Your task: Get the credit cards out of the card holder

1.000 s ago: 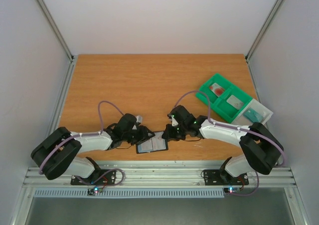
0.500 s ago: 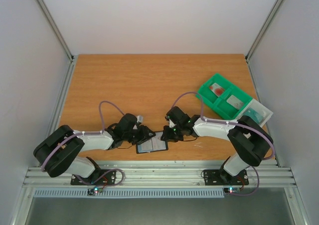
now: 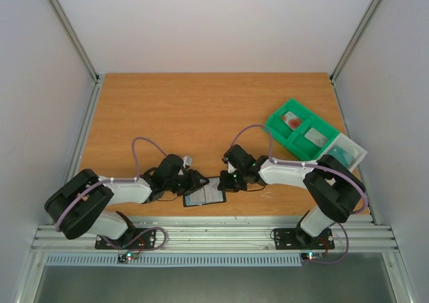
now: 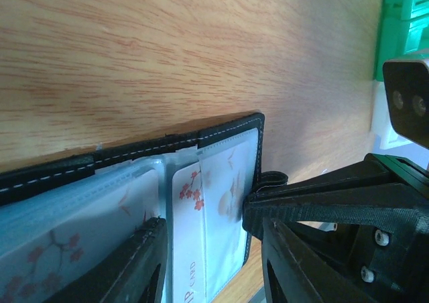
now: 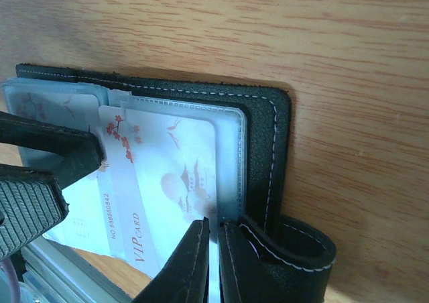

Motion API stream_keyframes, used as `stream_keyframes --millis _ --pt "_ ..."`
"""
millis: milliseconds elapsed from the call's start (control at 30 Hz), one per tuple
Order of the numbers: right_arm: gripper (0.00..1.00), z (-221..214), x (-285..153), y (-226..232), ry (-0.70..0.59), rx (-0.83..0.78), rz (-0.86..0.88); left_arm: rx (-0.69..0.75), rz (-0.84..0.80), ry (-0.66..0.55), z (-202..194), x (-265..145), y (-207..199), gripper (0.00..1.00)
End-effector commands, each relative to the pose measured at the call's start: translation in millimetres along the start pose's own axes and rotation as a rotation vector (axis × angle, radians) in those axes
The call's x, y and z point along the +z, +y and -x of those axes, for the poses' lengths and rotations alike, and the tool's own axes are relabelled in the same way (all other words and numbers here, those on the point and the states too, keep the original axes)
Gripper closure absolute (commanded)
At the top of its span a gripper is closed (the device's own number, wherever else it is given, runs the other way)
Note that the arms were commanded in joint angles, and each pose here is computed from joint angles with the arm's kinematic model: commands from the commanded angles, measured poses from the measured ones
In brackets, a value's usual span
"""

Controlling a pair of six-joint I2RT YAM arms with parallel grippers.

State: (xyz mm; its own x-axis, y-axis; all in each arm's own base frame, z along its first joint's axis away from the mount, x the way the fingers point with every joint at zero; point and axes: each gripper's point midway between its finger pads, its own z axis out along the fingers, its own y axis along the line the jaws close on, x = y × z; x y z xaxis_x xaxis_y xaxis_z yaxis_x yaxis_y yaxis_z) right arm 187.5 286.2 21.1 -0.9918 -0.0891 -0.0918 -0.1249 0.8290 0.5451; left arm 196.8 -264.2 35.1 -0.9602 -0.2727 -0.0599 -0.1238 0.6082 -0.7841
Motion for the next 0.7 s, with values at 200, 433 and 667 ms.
stream_keyframes --millis 200,433,667 --pt "0.93 -14.3 13.8 -24.3 0.030 0.025 -0.063 -0.036 0.022 0.010 -3.4 8.4 14.5 0.60" --pt "0.94 -18.0 16.2 -28.2 0.036 0.026 -0.062 -0.040 -0.021 0.000 -2.6 8.4 5.9 0.78" --pt "0.94 -18.4 16.2 -28.0 0.033 0.024 -0.056 -0.028 -0.025 -0.005 -1.5 4.2 0.3 0.79"
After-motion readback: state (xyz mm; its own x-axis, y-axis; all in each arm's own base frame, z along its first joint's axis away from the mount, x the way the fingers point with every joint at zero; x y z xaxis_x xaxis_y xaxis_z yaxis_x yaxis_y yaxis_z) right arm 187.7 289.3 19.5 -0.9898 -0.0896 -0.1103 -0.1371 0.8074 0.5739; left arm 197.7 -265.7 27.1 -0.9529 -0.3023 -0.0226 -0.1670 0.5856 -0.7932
